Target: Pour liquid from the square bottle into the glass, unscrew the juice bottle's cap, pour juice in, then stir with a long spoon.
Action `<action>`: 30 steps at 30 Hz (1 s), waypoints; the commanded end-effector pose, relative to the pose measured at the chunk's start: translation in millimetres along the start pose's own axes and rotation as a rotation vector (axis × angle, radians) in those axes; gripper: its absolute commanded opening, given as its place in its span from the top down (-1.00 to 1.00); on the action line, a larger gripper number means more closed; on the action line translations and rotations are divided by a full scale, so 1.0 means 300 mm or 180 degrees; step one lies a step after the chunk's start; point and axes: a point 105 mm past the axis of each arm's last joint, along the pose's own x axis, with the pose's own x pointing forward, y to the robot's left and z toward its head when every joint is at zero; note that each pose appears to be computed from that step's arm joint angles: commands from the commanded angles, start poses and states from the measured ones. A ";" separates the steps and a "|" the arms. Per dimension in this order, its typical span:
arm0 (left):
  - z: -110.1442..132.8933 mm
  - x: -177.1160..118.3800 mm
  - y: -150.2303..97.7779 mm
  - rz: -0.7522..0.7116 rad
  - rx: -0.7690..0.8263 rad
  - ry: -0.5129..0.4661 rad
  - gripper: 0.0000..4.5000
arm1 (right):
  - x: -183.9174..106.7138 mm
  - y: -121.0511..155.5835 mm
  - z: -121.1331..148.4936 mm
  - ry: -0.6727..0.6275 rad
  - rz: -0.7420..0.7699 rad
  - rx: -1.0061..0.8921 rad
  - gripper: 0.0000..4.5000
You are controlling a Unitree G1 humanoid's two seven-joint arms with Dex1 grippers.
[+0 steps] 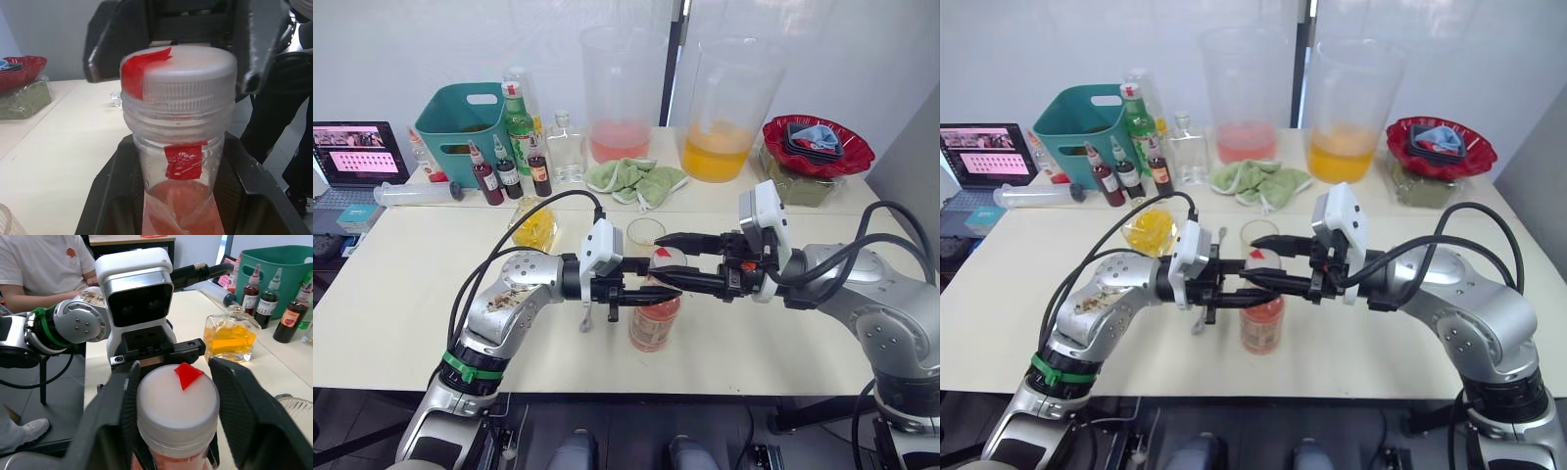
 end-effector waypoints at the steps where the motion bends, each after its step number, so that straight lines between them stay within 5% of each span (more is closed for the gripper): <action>1: -0.031 0.002 -0.016 0.0004 -0.0076 0.0135 0.34 | 0.004 0.015 0.012 -0.0004 0.0208 -0.0085 0.26; 14: -0.036 -0.022 -0.043 0.0121 -0.0048 0.0267 0.34 | 0.031 -0.027 -0.004 0.0090 0.1852 -0.0671 0.26; 19: -0.035 -0.026 -0.044 0.0158 -0.0035 0.0283 0.34 | 0.038 -0.053 0.012 0.0110 0.2060 -0.0718 0.26; 22: -0.038 -0.028 -0.044 0.0181 -0.0024 0.0312 0.34 | 0.036 -0.054 0.035 0.0069 0.2108 -0.0646 -0.37; 26: -0.041 -0.031 -0.045 0.0192 -0.0033 0.0312 0.34 | -0.001 -0.053 0.069 0.0035 0.2005 -0.0518 -0.93; 30: -0.043 -0.024 -0.040 0.0165 -0.0045 0.0296 0.34 | -0.025 -0.056 0.091 -0.0084 0.1503 -0.0449 -0.99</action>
